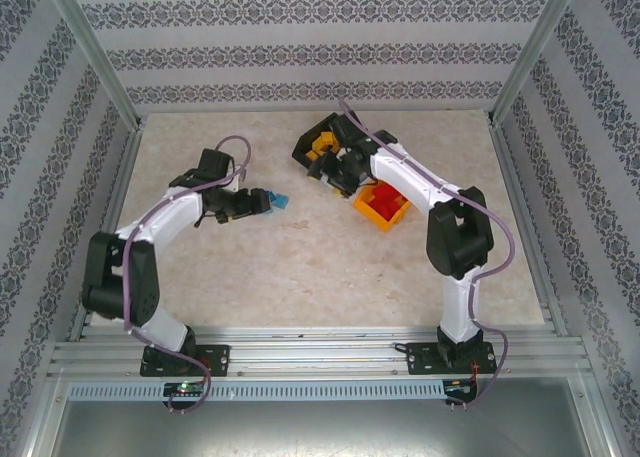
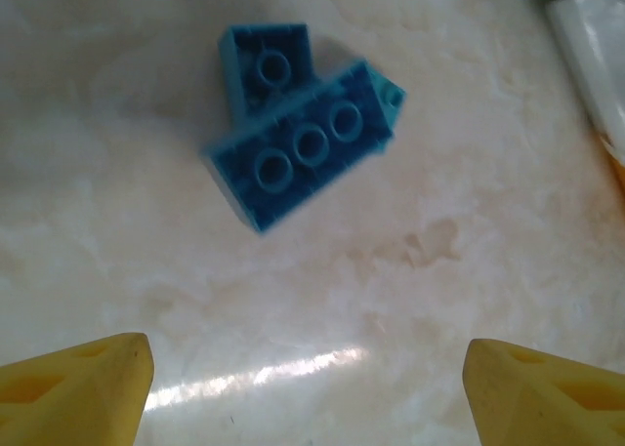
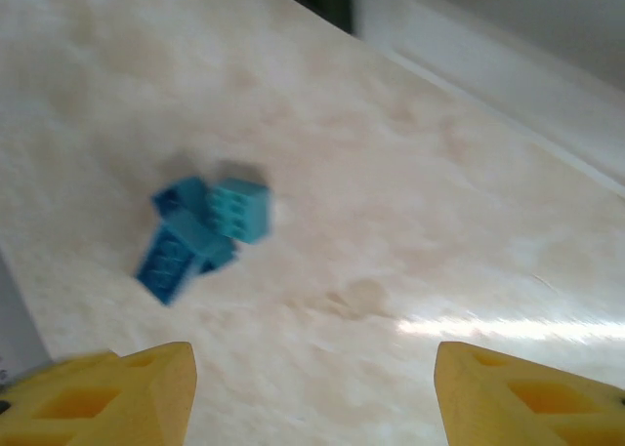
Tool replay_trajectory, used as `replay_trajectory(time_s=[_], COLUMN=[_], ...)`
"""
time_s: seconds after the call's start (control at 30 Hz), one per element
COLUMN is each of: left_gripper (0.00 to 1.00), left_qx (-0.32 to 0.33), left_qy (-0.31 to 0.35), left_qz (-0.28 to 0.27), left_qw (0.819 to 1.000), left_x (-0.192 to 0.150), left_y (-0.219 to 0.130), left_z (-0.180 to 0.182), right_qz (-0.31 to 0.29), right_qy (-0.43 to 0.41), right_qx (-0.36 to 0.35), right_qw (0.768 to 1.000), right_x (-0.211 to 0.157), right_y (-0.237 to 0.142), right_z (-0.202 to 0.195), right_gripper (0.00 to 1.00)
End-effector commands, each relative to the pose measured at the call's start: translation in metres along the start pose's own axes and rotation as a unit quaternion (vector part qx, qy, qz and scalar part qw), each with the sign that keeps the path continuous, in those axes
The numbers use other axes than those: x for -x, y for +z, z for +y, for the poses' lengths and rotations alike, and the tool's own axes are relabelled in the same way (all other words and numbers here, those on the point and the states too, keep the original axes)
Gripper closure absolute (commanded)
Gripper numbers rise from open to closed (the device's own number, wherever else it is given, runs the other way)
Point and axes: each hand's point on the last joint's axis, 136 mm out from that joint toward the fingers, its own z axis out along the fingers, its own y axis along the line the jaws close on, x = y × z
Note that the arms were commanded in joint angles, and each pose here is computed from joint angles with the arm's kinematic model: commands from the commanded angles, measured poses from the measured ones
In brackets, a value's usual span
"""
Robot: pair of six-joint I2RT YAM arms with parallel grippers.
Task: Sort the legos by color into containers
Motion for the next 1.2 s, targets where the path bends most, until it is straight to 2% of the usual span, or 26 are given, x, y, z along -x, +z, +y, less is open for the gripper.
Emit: replay_trajectory(time_s=[0.0,0.33,0.7,0.97,1.17], left_gripper=[0.17,0.08,0.09,0.14,0.3], left_qx=[0.038,0.057,0.054,0.057,0.05], left_qy=[0.003,-0.005,-0.013,-0.02,-0.019], left_qz=[0.022,0.042,0.058,0.061,0.064], left_qw=[0.999,0.997,0.997,0.996,0.997], left_x=[0.006,0.02,0.029,0.034,0.035], left_y=[0.01,0.038,0.066,0.076,0.078], left_z=[0.012,0.01,0.002,0.002,0.0], right_qz=[-0.018,-0.01,0.002,0.006,0.011], right_qy=[-0.009,-0.008,-0.009,-0.007,-0.005], right_qx=[0.016,0.007,0.013,0.019,0.017], right_qw=[1.0,1.0,1.0,1.0,1.0], right_x=[-0.003,-0.022,-0.034,-0.046,-0.052], right_y=[-0.018,-0.024,-0.022,-0.017,-0.014], right_z=[-0.003,-0.027,-0.031,-0.038,-0.043], right_gripper=[0.34,0.32,0.3,0.3,0.3])
